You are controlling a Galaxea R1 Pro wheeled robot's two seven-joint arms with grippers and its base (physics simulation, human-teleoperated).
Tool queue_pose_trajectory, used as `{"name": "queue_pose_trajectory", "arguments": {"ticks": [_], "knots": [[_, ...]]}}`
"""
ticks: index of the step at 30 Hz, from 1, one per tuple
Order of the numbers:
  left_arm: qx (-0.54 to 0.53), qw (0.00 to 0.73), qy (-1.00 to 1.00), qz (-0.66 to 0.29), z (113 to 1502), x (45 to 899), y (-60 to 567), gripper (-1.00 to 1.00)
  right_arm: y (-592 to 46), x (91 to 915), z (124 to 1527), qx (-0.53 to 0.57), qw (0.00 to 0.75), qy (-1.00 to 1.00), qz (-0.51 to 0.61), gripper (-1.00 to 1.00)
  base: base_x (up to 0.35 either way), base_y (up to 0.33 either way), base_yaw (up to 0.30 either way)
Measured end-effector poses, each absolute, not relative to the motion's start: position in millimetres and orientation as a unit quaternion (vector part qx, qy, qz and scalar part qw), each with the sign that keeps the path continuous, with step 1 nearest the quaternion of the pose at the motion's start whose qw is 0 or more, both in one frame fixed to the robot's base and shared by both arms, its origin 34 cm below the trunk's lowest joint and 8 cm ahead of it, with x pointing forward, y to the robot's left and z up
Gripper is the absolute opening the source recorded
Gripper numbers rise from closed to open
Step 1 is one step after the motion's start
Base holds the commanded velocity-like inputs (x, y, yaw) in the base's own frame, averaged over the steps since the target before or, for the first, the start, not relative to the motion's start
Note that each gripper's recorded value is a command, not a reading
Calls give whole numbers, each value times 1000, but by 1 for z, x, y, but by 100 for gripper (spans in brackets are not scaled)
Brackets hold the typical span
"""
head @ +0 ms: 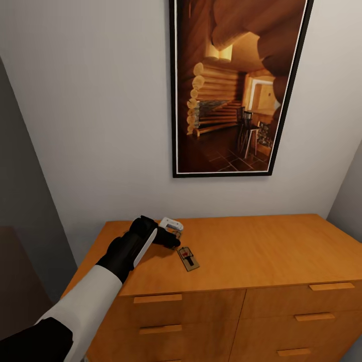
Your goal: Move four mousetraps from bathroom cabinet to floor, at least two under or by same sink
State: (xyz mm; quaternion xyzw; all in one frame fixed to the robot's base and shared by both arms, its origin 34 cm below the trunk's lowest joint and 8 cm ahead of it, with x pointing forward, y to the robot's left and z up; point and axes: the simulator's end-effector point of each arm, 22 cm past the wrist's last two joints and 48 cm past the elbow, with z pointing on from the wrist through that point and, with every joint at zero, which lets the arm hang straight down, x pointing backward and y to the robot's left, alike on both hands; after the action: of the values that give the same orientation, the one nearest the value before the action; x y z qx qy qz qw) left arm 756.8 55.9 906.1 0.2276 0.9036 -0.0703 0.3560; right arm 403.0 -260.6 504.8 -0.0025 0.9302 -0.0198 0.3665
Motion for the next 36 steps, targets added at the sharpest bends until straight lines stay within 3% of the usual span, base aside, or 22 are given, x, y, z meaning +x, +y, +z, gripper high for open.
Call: {"name": "queue_pose_trajectory", "arguments": {"ticks": [36], "knots": [[225,344,909,-68,896,755,59,100,-257,403,505,-3,367,930,-17,-100,0,0,0]]}}
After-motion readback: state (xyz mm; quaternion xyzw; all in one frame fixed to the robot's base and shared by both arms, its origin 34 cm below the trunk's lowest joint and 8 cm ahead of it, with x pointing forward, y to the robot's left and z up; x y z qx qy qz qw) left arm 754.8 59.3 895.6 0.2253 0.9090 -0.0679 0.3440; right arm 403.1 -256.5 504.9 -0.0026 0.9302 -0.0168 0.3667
